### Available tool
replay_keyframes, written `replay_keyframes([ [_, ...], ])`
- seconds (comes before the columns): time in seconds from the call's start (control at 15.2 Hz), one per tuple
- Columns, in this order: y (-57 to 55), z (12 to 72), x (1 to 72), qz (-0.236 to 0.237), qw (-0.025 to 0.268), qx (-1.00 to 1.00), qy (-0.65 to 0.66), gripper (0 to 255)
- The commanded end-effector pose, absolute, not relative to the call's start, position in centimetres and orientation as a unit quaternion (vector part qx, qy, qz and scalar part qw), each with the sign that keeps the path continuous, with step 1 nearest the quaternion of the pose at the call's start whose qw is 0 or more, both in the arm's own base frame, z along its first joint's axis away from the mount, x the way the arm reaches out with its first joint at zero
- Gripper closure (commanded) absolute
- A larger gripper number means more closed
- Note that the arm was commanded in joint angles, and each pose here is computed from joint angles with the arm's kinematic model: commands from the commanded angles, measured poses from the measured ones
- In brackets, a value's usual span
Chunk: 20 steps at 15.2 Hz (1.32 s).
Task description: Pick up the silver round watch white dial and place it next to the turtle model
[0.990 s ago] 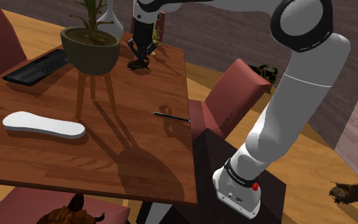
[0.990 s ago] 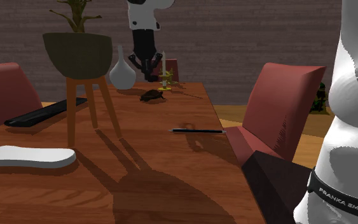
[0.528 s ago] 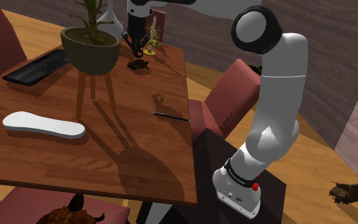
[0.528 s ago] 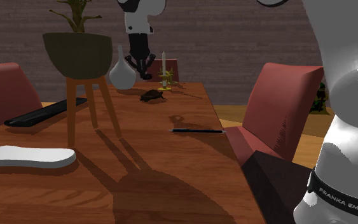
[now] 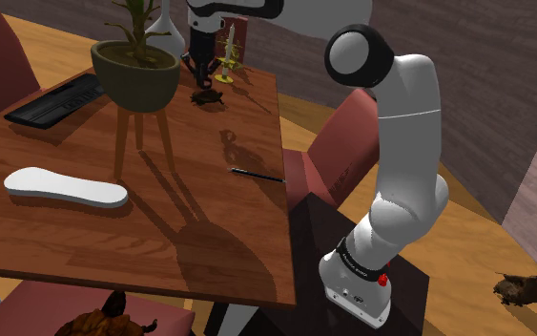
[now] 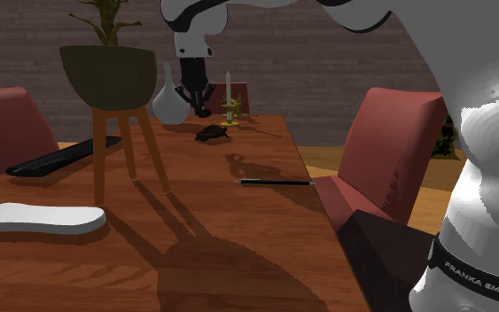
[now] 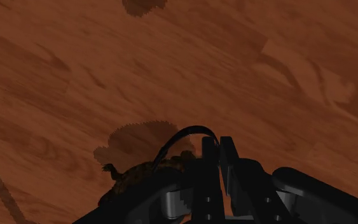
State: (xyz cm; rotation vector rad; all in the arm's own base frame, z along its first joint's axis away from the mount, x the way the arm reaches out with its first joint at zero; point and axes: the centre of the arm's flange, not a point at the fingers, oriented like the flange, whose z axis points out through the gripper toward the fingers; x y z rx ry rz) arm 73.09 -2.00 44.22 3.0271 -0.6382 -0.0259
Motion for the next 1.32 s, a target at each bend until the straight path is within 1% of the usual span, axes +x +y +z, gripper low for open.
replay_keyframes([
  [0.0, -1.9, 43.1, 73.1, -0.008, 0.024, 0.978, -0.206, 255],
  [0.92, -1.9, 35.3, 73.1, -0.008, 0.024, 0.978, -0.206, 255],
  [1.25, -1.9, 35.3, 73.1, -0.008, 0.024, 0.978, -0.206, 255],
])
